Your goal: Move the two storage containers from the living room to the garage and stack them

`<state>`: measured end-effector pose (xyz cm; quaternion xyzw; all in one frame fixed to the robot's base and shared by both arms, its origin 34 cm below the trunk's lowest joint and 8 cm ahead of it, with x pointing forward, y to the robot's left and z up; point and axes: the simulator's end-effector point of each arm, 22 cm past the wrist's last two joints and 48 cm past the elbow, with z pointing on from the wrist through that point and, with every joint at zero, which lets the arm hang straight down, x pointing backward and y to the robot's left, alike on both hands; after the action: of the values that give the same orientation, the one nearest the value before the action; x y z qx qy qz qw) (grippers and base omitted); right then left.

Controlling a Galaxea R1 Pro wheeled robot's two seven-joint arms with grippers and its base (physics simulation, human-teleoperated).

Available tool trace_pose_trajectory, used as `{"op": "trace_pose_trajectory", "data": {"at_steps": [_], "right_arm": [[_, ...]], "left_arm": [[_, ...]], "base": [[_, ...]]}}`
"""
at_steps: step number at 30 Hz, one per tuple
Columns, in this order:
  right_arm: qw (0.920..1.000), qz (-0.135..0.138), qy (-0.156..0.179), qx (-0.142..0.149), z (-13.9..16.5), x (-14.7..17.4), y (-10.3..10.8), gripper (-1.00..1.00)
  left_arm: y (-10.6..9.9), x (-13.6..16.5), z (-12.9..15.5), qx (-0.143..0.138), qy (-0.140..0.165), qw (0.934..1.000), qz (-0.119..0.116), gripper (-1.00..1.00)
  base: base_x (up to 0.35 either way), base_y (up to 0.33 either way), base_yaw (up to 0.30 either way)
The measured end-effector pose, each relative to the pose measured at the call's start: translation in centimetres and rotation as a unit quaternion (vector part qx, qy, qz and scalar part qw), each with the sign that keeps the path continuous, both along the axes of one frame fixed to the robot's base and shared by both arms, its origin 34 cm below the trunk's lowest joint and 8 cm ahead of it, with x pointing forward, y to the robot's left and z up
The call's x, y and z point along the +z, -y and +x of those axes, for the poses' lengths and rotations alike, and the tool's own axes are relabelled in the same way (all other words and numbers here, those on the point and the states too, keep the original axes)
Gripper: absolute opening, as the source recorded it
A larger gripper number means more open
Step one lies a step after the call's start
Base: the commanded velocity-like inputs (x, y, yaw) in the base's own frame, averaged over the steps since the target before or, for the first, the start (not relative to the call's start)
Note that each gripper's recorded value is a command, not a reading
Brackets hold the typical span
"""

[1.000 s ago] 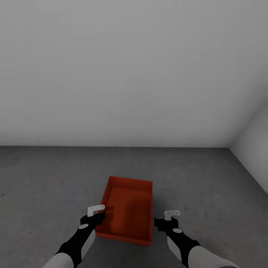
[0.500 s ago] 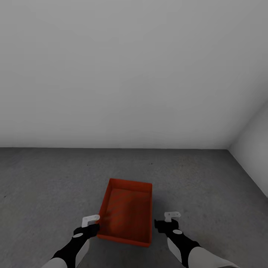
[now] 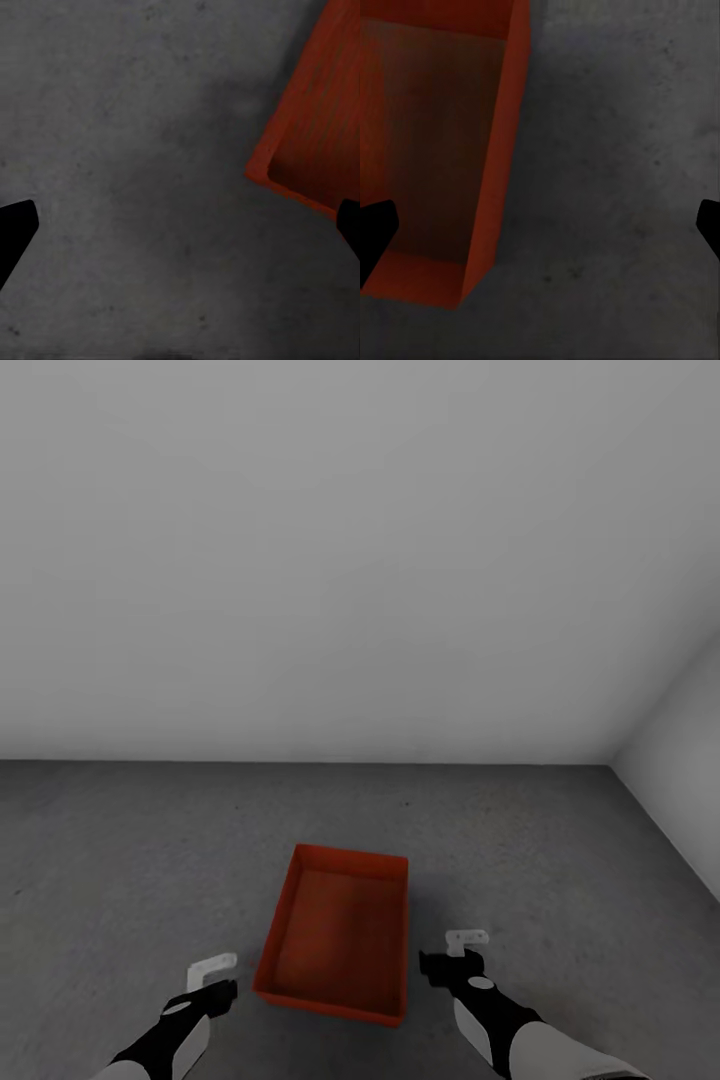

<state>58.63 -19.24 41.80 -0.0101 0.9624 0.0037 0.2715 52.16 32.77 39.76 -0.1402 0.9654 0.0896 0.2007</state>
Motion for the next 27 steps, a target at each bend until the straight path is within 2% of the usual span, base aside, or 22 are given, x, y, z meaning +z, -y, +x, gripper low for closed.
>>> {"op": "trace_pose_trajectory", "data": {"at_steps": [1,2,7,12,27], "right_arm": [[1.0000,-0.001,-0.001,0.000,-0.1,0.1,0.0,1.00],[1.0000,-0.001,-0.004,0.000,-0.3,0.2,0.1,1.00],[0.9997,-0.008,-0.024,-0.001,-1.9,0.2,0.9,1.00],[0.9995,-0.013,-0.028,-0.001,-2.2,0.9,1.7,1.00],[0.9992,-0.014,-0.036,0.003,-2.8,3.3,1.6,1.00]], "left_arm": [[-0.8,-0.6,-2.0,0.003,-0.022,0.9997,0.004,1.00],[-0.9,-0.5,-2.3,0.003,-0.026,0.9997,0.004,1.00],[-1.6,0.3,-2.8,0.004,-0.032,0.9995,0.009,1.00],[-1.8,1.2,-2.8,0.010,-0.032,0.9994,0.008,1.00],[-1.9,3.4,-4.1,0.020,-0.047,0.9987,0.004,1.00]], "base": [[0.000,0.000,0.000],[0.000,0.000,0.000],[0.000,0.000,0.000],[0.000,0.000,0.000],[0.000,0.000,0.000]]}}
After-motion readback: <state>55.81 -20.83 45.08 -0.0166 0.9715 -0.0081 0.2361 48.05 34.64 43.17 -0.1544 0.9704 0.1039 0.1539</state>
